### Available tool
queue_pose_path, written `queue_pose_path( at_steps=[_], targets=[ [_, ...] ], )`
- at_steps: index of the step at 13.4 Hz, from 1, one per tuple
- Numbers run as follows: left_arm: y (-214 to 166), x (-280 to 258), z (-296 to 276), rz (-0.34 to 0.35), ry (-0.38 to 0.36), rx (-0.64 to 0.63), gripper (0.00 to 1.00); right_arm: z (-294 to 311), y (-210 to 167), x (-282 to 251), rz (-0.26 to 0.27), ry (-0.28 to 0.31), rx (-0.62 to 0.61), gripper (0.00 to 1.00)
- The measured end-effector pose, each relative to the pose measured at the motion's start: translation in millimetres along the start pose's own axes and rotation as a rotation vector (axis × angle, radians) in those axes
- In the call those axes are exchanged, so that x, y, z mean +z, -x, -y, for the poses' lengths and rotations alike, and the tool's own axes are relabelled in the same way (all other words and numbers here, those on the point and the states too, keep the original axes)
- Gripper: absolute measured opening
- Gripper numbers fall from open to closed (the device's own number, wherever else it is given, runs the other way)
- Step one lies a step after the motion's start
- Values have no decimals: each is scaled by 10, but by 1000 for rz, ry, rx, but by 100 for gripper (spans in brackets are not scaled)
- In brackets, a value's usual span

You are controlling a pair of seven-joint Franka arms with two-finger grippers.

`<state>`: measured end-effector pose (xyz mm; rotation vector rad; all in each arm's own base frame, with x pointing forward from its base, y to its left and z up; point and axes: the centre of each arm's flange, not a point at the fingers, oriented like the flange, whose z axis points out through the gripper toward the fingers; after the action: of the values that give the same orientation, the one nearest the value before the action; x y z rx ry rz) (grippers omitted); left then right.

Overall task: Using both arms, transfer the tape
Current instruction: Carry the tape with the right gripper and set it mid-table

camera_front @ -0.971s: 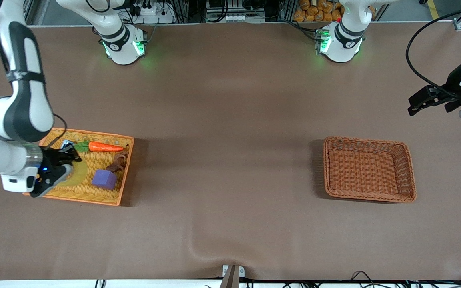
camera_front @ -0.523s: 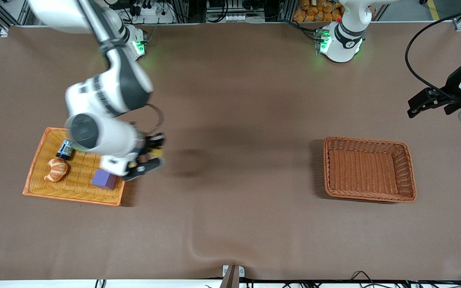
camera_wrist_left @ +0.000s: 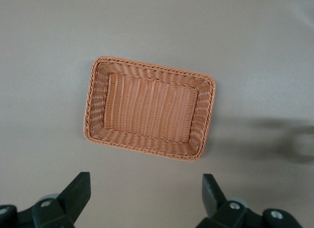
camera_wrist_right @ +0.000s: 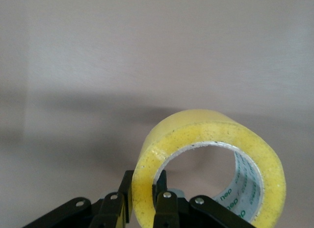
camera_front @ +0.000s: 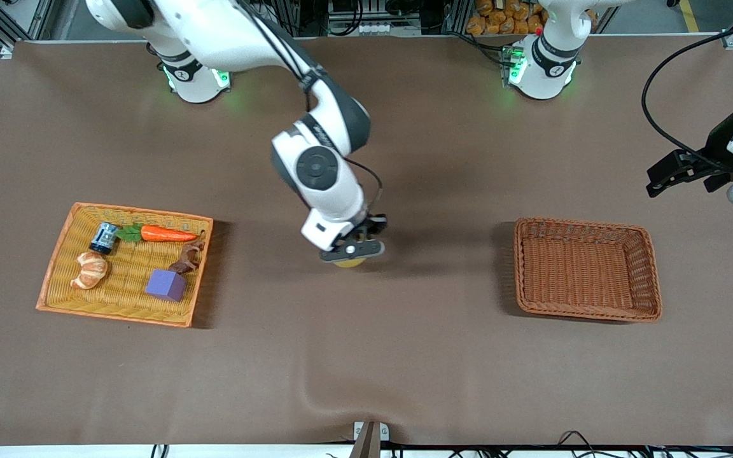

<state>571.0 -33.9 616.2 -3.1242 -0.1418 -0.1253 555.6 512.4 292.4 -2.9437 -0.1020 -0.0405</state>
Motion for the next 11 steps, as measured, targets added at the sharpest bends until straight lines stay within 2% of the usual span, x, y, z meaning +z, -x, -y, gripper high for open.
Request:
queue_pose_path(
  at_steps=[2, 3, 5, 7, 9, 10, 11],
  targets=[
    [-31, -8, 11, -25, 4, -3, 100, 223, 133, 421, -8, -2, 21, 22],
    [-56, 10, 11, -41, 6, -3, 100, 249, 153, 544, -4, 3, 25, 29],
    [-121, 122, -3, -53, 12, -28, 100, 185, 43, 483, -12, 13, 37, 51],
    [-196, 324, -104, -37, 17, -101, 100, -5, -145, 199, 18, 47, 61, 71],
    [-267, 619, -402, -11, 26, -155, 100, -473, -429, -366, 73, 83, 34, 92],
    [-287, 778, -596, 3, 30, -178, 100, -801, -590, -729, 85, 84, 18, 100],
    [-291, 936, -814, 14, 35, -190, 100, -1173, -720, -1113, 80, 82, 18, 100]
  ],
)
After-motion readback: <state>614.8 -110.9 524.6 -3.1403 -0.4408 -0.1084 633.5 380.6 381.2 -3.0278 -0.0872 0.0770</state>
